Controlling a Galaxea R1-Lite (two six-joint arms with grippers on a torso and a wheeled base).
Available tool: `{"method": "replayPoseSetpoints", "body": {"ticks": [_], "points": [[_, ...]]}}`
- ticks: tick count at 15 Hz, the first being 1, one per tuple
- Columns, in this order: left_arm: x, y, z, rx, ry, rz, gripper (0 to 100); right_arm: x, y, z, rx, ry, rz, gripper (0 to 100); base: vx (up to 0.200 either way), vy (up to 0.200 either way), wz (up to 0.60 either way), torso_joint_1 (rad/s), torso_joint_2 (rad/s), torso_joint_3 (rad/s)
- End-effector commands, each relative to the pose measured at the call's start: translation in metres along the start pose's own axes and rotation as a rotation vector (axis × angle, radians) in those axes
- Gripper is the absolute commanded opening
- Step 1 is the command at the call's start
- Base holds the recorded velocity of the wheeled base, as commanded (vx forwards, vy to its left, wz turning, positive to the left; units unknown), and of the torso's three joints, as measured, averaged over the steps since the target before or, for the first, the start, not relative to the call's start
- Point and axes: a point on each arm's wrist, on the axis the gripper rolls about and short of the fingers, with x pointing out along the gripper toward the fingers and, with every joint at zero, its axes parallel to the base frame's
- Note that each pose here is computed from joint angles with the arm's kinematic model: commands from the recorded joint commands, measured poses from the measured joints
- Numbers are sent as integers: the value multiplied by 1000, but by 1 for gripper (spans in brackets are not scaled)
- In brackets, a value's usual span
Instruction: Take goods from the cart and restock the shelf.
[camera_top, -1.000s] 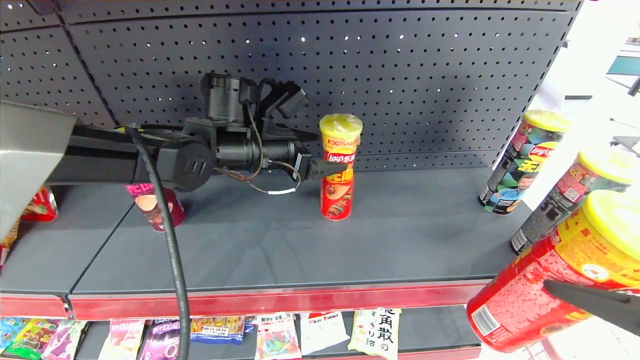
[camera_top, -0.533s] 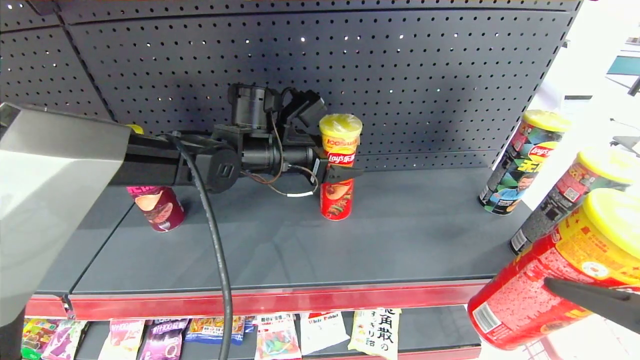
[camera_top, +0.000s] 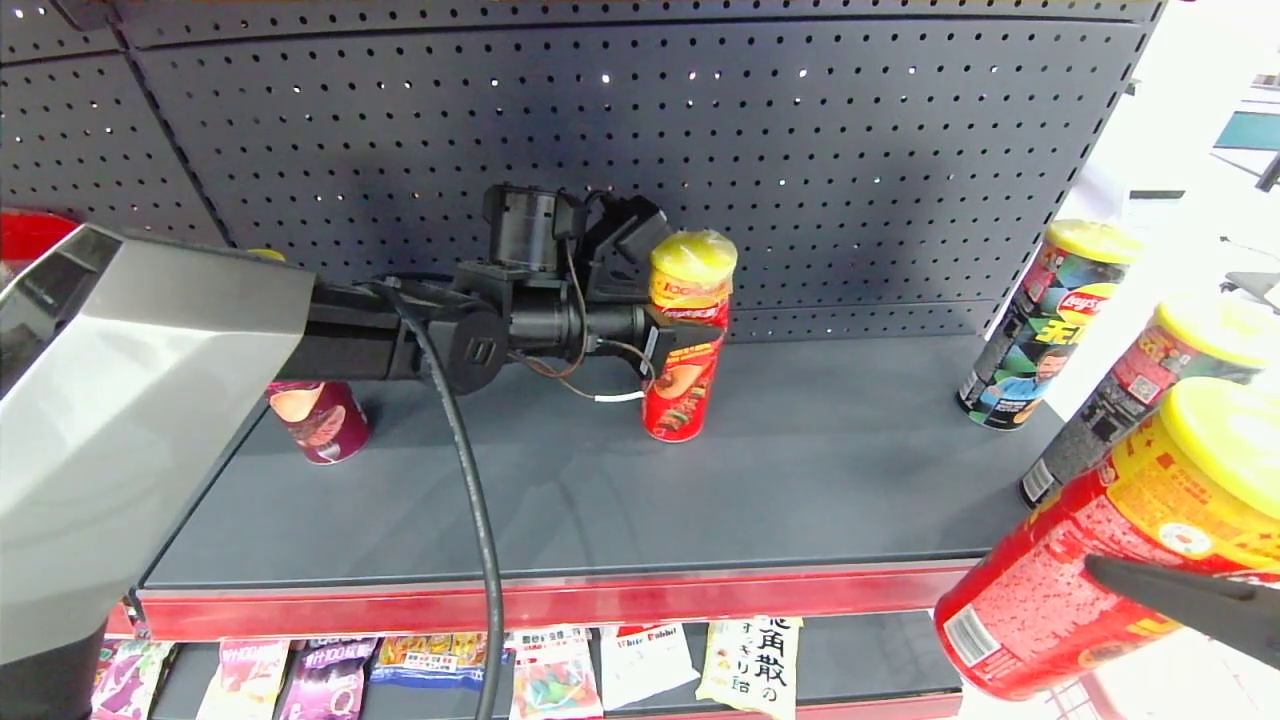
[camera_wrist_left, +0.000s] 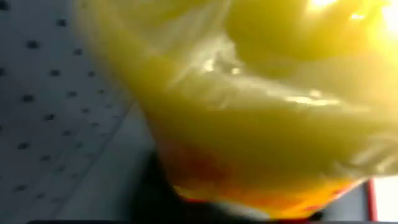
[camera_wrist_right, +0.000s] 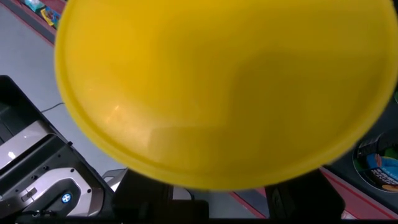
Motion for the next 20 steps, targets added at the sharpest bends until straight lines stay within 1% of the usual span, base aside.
{"method": "replayPoseSetpoints", "body": {"ticks": [1, 2, 3, 5, 6, 9, 10, 12, 14, 15, 20], "points": [[-5, -4, 7, -12, -10, -2, 0, 1, 0, 0, 0, 2, 1, 0, 0, 0, 0, 0, 0, 0], [-9, -8, 9, -21, -8, -6, 0, 1, 0, 0, 1, 4, 2, 0, 0, 0, 0, 0, 0, 0], [-15, -12, 11, -23, -4, -8, 0, 2, -1, 1, 1, 4, 2, 0, 0, 0, 0, 0, 0, 0], [-31, -27, 11, -42, 16, -46, 0, 3, -1, 1, 2, 8, 2, 0, 0, 0, 0, 0, 0, 0], [-41, -37, 11, -49, 26, -65, 0, 3, -1, 3, 1, 4, 3, 0, 0, 0, 0, 0, 0, 0], [-57, -62, 5, -70, 60, -103, 0, 4, -1, 3, 2, 7, 3, 0, 0, 0, 0, 0, 0, 0], [-60, -67, 0, -71, 64, -108, 0, 4, -1, 3, 1, 5, 5, 0, 0, 0, 0, 0, 0, 0], [-62, -75, -8, -58, 47, -115, 0, 4, -1, 4, 1, 3, 6, 0, 0, 0, 0, 0, 0, 0], [-66, -85, -11, -75, 51, -125, 0, 5, -2, 5, 1, 5, 8, 0, 0, 0, 0, 0, 0, 0], [-68, -88, -11, -74, 52, -128, 0, 5, -2, 5, 1, 5, 8, 0, 0, 0, 0, 0, 0, 0], [-69, -90, -16, -74, 59, -115, 0, 4, -2, 7, -1, -1, 6, 0, 0, 0, 0, 0, 0, 0]]}}
